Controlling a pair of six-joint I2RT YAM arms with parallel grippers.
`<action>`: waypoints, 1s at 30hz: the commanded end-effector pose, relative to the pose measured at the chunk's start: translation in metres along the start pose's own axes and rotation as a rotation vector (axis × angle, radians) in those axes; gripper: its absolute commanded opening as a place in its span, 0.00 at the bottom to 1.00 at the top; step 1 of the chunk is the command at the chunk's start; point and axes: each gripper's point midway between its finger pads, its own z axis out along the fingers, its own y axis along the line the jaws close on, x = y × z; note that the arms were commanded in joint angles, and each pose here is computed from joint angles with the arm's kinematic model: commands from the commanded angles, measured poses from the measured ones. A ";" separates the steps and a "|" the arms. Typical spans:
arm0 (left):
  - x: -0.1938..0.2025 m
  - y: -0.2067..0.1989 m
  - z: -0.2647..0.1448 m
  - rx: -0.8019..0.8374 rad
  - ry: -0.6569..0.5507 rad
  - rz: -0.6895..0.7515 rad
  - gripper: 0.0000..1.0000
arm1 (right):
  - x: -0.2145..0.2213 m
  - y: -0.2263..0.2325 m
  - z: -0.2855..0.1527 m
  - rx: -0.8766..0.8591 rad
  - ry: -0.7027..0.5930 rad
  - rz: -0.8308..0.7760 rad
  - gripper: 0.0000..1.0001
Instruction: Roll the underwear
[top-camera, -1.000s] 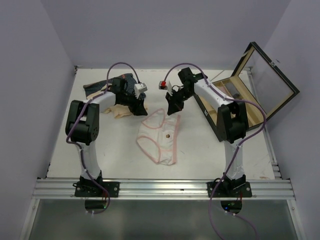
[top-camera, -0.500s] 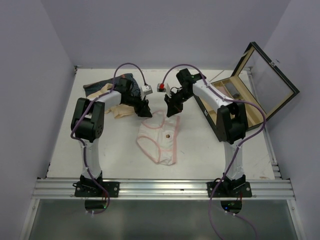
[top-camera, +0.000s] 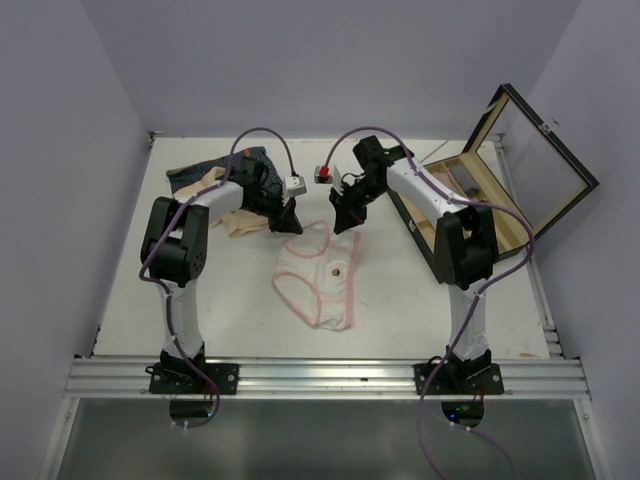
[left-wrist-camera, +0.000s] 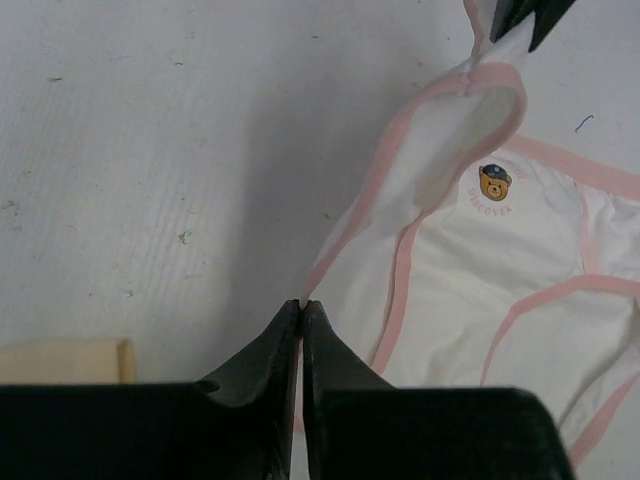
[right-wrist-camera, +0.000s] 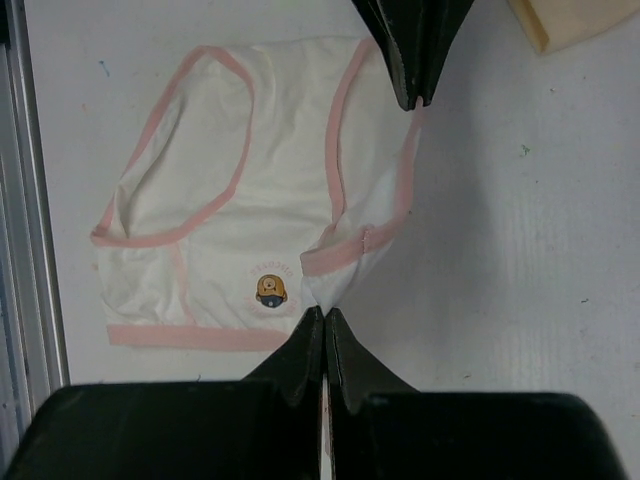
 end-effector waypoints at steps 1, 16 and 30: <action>-0.027 -0.017 -0.019 -0.014 -0.034 0.128 0.06 | -0.028 0.023 -0.028 0.035 -0.051 -0.075 0.00; -0.023 -0.063 -0.045 -0.046 -0.030 0.177 0.00 | -0.013 0.076 -0.021 0.038 -0.009 -0.133 0.00; 0.010 -0.104 -0.052 0.001 0.032 0.179 0.00 | 0.001 0.108 -0.006 0.016 0.026 -0.133 0.00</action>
